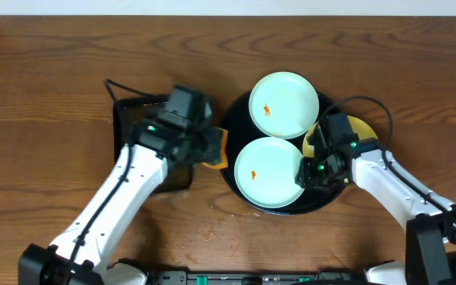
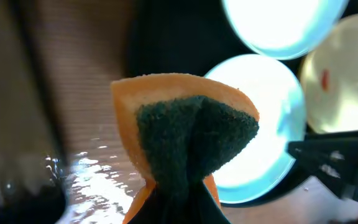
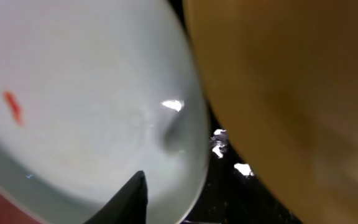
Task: Clean dirty plates on tray and stack at the side
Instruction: 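Lift the sponge with the left gripper and move it toward the plates, then scrub the lower pale blue plate with the sponge in the left gripper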
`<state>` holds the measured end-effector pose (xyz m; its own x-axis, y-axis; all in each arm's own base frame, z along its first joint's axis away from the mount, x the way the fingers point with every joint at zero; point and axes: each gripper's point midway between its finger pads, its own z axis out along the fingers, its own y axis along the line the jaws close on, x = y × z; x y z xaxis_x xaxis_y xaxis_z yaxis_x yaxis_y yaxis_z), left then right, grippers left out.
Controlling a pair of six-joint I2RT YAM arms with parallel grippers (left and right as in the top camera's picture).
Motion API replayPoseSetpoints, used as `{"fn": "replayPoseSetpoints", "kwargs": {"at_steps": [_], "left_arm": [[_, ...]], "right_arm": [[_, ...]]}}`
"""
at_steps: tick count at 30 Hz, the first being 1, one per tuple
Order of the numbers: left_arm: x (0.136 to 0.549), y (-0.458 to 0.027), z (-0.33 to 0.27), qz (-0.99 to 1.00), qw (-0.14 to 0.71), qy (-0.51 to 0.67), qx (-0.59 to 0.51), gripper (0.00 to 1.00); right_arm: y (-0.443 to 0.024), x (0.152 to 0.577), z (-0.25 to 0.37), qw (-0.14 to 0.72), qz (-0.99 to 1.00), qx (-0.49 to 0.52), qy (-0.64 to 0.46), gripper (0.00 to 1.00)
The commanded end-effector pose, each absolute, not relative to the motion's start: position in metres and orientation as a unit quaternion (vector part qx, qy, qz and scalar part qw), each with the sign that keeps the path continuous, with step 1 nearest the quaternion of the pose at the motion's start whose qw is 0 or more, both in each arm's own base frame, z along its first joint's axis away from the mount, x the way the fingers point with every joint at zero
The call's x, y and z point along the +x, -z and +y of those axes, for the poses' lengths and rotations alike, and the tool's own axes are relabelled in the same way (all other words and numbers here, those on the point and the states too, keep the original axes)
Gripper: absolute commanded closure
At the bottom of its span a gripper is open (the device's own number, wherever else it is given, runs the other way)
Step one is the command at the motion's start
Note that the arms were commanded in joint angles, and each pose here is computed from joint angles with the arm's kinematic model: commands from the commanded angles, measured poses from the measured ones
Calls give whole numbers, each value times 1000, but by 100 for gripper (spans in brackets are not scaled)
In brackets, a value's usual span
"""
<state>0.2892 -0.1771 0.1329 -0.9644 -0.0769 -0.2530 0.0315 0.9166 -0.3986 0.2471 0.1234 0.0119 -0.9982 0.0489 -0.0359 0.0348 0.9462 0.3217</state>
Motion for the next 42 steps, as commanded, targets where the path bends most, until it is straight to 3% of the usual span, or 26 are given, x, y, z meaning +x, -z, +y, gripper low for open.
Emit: {"fn": "replayPoseSetpoints", "kwargs": {"at_steps": [1,9,19,26,35,42], "left_arm": [[290,-137,-201,966,136,219,-15,93],[282,-107,-243,969,106,222,11,93],[269,-54,-292,972,73,216,58,93],[263,-7,-285,983,28,178,31,92],[309,-1,-223,990,139,22,-7,93],[333,-28,-203,974,210,-78,23,93]], "right_arm": [[2,242,120,17,988,40,-151,70],[13,253,120,55,985,54,-156,99],[14,257,112,62,985,85,-135,99],[14,257,112,62,985,90,-136,99],[14,257,112,61,984,93,-136,99],[15,256,112,59,984,96,-135,99]]}}
